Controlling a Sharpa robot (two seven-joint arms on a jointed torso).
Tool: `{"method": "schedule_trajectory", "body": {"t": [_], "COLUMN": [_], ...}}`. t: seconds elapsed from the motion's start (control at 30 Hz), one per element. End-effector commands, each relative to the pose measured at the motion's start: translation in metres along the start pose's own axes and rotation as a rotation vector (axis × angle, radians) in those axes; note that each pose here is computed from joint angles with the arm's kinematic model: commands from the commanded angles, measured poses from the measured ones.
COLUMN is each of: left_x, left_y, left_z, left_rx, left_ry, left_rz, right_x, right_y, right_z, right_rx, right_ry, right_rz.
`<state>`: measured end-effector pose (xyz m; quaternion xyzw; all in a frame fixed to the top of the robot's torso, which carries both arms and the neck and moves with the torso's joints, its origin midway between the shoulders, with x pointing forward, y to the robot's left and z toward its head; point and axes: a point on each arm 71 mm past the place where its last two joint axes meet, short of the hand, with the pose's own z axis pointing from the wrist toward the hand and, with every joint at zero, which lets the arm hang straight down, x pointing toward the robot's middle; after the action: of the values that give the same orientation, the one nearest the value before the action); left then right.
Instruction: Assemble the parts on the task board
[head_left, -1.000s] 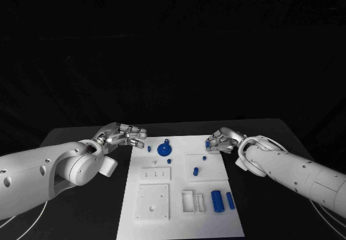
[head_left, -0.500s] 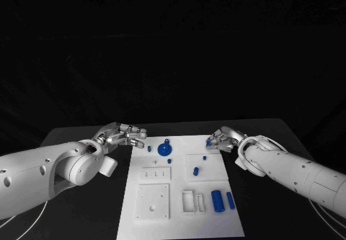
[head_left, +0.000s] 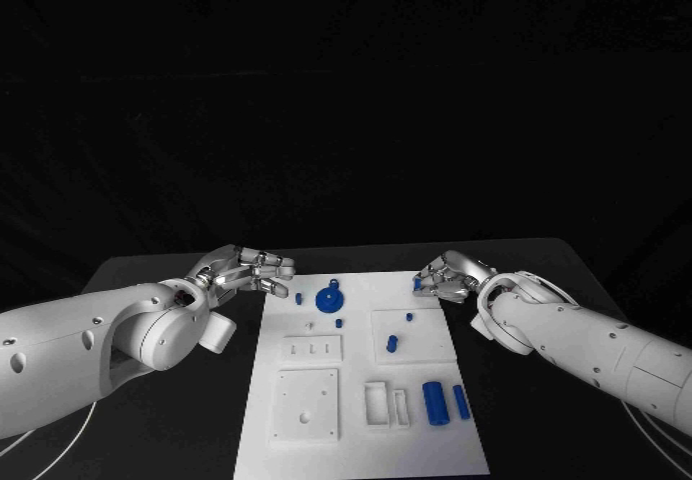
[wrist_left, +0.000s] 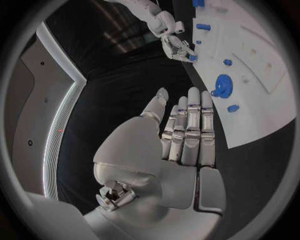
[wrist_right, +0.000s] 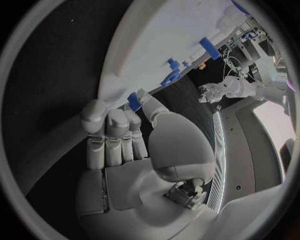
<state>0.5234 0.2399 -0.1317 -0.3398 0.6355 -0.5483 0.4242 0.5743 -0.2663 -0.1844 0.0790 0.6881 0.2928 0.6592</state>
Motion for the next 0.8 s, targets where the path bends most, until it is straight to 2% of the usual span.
{"method": "schedule_trajectory", "body": {"t": [0.03,0.27,0.43,0.63,0.8], "left_x": [0.0019,0.0034,0.0045,0.0096,0.0184], "left_y": [-0.0008,0.0010,-0.0035,-0.0077,-0.0057], "left_z": [0.0019,0.0074,0.0150,0.0239,0.0295], "left_rx": [-0.006,-0.069,-0.113,-0.192,-0.270], "left_ry": [0.020,0.053,0.080,0.119,0.146], "left_rz": [0.016,0.035,0.055,0.094,0.131], "right_x": [-0.002,-0.009,-0.009,-0.002,0.009], "right_y": [0.003,0.017,0.036,0.063,0.085], "right_z": [-0.001,-0.002,-0.003,-0.003,-0.002], "right_rx": [0.004,-0.016,-0.049,-0.086,-0.104], "right_ry": [-0.003,0.009,0.030,0.069,0.106], "right_rz": [-0.019,-0.030,-0.036,-0.043,-0.045]}}
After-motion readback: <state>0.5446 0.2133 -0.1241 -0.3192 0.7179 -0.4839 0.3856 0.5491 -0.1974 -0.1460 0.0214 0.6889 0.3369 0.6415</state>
